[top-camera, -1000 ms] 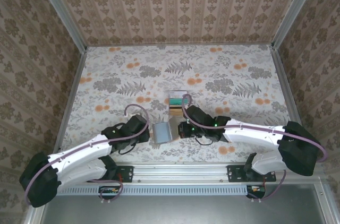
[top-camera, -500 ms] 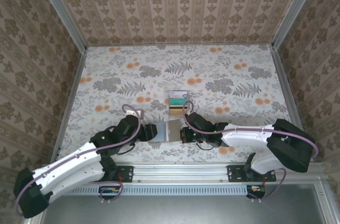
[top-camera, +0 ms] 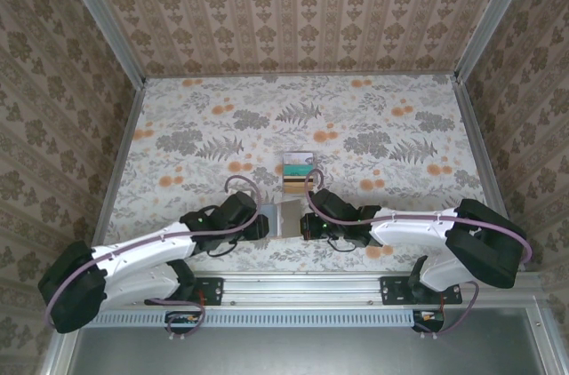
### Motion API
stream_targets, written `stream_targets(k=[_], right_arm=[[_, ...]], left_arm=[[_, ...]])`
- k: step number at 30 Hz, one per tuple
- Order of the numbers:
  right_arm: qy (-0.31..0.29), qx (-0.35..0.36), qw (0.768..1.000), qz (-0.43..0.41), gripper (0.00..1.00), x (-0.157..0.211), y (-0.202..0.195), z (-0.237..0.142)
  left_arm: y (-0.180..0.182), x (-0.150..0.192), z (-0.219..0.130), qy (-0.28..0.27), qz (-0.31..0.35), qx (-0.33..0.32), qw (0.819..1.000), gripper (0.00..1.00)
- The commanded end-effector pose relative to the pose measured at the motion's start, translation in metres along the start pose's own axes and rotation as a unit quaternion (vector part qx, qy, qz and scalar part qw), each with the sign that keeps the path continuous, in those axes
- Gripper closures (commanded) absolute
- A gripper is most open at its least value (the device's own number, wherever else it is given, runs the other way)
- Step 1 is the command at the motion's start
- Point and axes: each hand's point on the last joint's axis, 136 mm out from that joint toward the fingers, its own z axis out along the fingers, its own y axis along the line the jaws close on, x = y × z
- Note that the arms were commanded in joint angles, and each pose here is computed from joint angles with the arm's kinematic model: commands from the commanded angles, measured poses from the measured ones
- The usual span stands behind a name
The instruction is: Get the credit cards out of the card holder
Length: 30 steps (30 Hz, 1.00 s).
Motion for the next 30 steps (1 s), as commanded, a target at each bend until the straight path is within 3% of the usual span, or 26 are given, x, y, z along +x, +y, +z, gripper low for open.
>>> stream_targets(k=[1,13,30], right_arm=[[-0.013,-0.004,1.000,0.001,1.00,-0.003,0.003,-0.001],[-0.012,-0.006,1.000,0.000,1.00,-0.003,0.005,-0.001],[-0.010,-0.005,1.000,0.003,1.00,-0.001,0.005,0.001]], left_arm=[[-0.003,-0.007,-0.001,-0.007,-0.014,0.004,1.000,0.54],[-0.003,-0.002,0.010,0.010,-0.014,0.010,1.000,0.55],[0.015,0.001,0.005,0.008,-0.025,-0.034,0.999,0.56]])
